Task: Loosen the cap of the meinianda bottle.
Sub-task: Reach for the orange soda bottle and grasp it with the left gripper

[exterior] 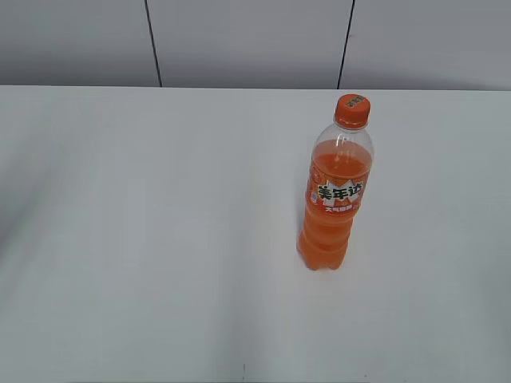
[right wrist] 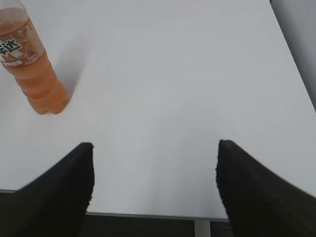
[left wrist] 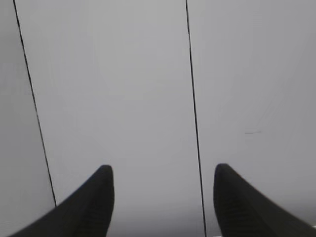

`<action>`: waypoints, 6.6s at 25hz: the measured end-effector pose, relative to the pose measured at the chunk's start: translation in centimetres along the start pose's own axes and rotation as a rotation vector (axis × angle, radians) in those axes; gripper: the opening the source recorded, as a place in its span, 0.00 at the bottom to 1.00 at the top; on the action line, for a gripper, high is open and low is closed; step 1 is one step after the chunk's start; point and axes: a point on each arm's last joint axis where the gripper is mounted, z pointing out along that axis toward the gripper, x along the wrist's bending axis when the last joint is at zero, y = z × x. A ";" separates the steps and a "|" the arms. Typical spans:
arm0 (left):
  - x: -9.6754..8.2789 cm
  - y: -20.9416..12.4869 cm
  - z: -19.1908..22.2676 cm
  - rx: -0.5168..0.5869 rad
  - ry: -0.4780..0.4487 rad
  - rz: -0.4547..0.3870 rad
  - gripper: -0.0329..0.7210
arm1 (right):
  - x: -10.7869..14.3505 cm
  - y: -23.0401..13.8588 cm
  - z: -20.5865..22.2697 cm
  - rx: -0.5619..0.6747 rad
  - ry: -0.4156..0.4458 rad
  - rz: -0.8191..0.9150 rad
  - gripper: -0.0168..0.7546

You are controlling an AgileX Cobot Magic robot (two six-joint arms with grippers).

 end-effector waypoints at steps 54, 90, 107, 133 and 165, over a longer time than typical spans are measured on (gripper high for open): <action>-3.0 -14.9 1.6 0.169 -0.160 -0.046 0.52 | 0.0 0.0 0.0 0.000 0.000 0.000 0.77; -12.2 -19.8 8.1 0.297 -1.272 0.045 0.69 | -0.1 0.0 0.0 0.000 -0.006 -0.003 0.77; -19.4 -19.8 9.2 0.309 -1.367 0.027 0.70 | 0.0 0.0 0.0 0.000 0.000 0.000 0.77; -28.1 -22.6 10.1 0.347 -1.526 -0.014 0.75 | 0.0 0.0 0.0 0.000 0.000 0.000 0.77; -30.2 -22.4 10.8 0.351 -1.501 0.049 0.59 | 0.0 0.0 0.0 0.000 0.000 0.000 0.77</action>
